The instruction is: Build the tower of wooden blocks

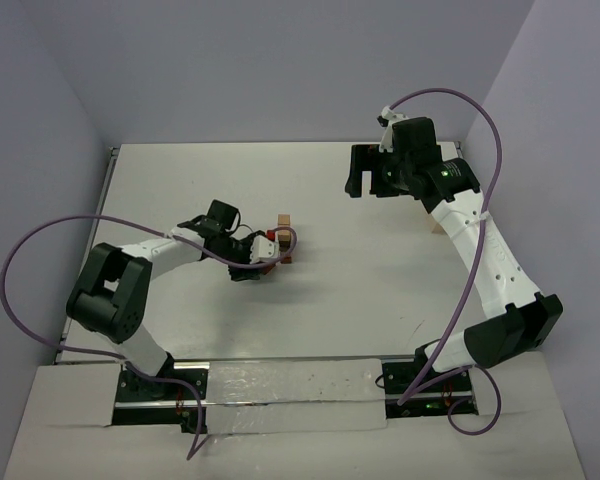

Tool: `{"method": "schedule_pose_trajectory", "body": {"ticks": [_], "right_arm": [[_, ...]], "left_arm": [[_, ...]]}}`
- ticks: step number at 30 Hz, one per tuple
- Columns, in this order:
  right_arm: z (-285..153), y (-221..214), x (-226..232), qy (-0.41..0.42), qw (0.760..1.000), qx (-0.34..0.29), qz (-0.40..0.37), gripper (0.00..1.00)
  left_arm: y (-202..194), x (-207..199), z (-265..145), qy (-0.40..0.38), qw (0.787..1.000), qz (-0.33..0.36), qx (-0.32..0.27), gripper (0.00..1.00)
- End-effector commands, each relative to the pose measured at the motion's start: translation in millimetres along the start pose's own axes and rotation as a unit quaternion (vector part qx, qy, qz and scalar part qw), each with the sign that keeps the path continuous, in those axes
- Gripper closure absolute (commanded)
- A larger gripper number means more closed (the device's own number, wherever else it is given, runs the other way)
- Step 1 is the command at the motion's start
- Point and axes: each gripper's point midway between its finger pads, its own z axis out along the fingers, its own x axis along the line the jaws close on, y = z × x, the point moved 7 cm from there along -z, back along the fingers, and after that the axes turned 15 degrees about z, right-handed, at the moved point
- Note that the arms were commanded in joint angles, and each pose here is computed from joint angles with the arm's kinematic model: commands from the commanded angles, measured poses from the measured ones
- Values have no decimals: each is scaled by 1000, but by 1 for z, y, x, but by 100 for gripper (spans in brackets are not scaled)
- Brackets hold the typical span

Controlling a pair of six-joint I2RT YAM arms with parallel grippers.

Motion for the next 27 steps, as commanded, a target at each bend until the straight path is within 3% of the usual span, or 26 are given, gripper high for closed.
{"method": "schedule_pose_trajectory", "body": {"ticks": [1, 21, 27], "right_arm": [[-6, 3, 0, 6, 1000, -10, -8, 0], [-6, 2, -1, 6, 1000, -10, -8, 0], [-6, 1, -2, 5, 1000, -10, -7, 0]], "left_arm": [[6, 12, 4, 17, 1000, 22, 1, 34], [10, 12, 16, 3, 1000, 21, 9, 38], [11, 13, 18, 0, 1000, 19, 13, 43]]}}
